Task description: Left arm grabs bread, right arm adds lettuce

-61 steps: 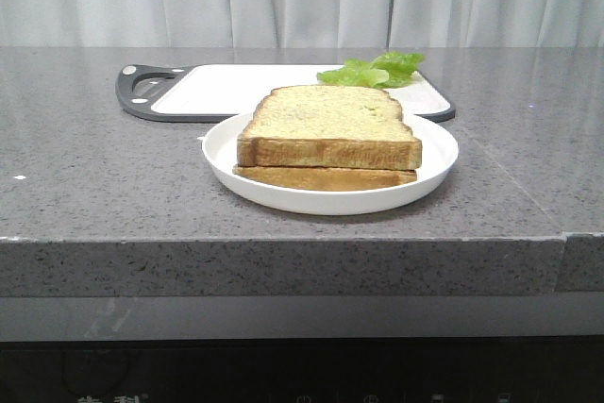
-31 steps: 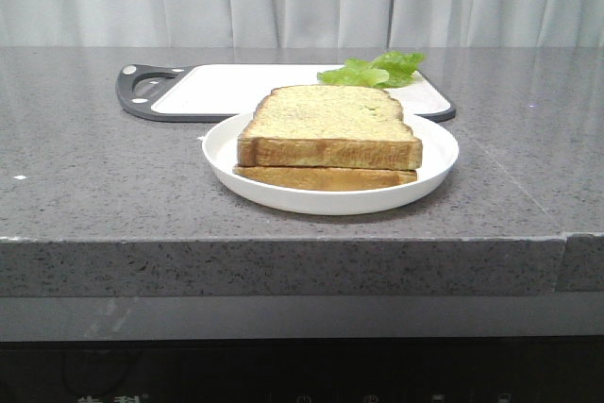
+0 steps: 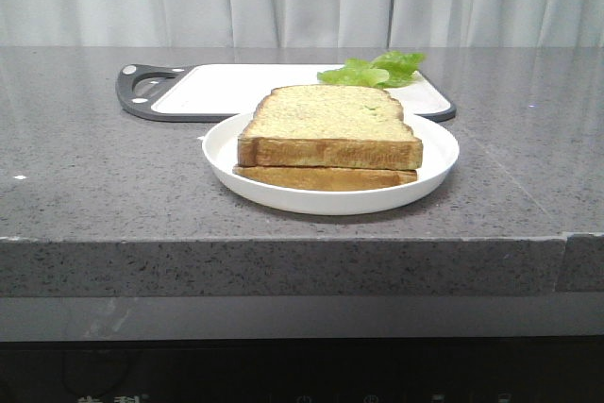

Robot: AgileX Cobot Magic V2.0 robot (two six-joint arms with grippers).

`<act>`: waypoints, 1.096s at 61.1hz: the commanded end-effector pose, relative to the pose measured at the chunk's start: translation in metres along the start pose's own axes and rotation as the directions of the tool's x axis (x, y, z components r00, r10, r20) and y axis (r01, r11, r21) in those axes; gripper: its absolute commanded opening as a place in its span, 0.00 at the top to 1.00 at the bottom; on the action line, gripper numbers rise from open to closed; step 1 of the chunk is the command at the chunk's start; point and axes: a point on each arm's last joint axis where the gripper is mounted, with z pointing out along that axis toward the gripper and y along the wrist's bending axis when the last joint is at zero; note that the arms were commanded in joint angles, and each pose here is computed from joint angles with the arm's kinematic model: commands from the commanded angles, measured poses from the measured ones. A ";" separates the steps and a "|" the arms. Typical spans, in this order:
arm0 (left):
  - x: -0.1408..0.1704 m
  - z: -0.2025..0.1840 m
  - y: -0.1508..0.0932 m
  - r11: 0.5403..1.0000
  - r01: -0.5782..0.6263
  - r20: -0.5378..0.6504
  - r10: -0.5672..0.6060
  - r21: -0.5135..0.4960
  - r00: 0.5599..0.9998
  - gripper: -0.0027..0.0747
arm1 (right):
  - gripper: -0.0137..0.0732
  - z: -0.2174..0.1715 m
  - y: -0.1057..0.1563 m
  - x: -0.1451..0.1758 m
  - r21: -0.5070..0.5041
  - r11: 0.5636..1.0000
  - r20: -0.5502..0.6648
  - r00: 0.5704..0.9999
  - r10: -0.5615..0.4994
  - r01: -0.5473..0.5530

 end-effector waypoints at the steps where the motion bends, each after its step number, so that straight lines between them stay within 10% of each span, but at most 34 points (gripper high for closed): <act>1: -0.020 0.016 -0.017 0.997 -0.014 0.023 0.012 0.080 1.000 0.45 | 0.38 -0.005 0.000 -0.017 0.004 1.000 0.098 0.995 -0.022 0.022; 27: -0.048 0.109 -0.077 0.963 0.000 -0.226 0.063 0.271 0.972 0.47 | 0.38 -0.005 0.000 -0.017 0.004 1.000 0.098 0.995 -0.022 0.022; 67: -0.047 0.181 -0.083 0.950 0.106 -0.416 0.027 0.294 0.909 0.56 | 0.38 -0.005 0.000 -0.017 0.004 1.000 0.098 0.995 -0.022 0.022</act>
